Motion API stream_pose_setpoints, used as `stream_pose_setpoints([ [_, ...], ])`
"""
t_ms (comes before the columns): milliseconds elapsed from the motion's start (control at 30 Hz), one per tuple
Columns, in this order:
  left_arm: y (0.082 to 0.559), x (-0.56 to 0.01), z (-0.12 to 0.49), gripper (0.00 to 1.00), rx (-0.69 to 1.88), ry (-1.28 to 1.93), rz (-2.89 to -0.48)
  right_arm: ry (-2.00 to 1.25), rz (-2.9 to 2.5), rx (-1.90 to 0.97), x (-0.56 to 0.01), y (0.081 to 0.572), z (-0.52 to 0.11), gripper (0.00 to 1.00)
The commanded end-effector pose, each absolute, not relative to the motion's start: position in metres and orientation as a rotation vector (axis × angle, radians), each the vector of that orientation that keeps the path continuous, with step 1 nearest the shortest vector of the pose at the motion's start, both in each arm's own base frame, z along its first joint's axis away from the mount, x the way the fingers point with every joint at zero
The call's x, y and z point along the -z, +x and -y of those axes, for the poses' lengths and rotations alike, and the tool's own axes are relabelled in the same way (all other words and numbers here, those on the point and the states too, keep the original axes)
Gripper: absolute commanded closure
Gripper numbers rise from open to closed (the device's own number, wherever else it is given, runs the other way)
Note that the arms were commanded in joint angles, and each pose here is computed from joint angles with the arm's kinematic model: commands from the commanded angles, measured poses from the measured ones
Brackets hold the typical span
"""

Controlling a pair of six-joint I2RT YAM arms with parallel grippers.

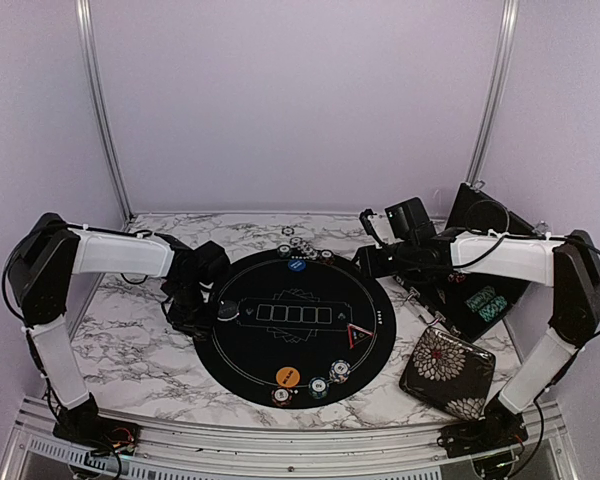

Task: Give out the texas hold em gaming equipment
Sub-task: Place the pile of poker chips at the dealer area.

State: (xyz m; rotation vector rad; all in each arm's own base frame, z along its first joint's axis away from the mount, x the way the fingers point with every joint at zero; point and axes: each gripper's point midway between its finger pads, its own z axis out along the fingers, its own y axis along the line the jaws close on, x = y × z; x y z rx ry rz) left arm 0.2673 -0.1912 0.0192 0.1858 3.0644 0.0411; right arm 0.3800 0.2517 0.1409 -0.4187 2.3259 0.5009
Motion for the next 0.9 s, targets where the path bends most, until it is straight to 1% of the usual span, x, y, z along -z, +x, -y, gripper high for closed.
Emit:
stream_pose_setpoints([
  [0, 0.2715, -0.0203, 0.1876, 0.61, -0.077, 0.202, -3.071, -0.406, -2.282, -0.498, -0.155, 0.3868, -0.2494, 0.57],
  [600, 0.2763, -0.0166, 0.188, 0.61, -0.082, 0.205, -3.076, -0.404, -2.283, -0.494, -0.1546, 0.3873, -0.2483, 0.57],
  [867, 0.2745, -0.0167, 0.1868, 0.54, -0.084, 0.204, -3.078, -0.405, -2.283, -0.495, -0.155, 0.3869, -0.2483, 0.57],
])
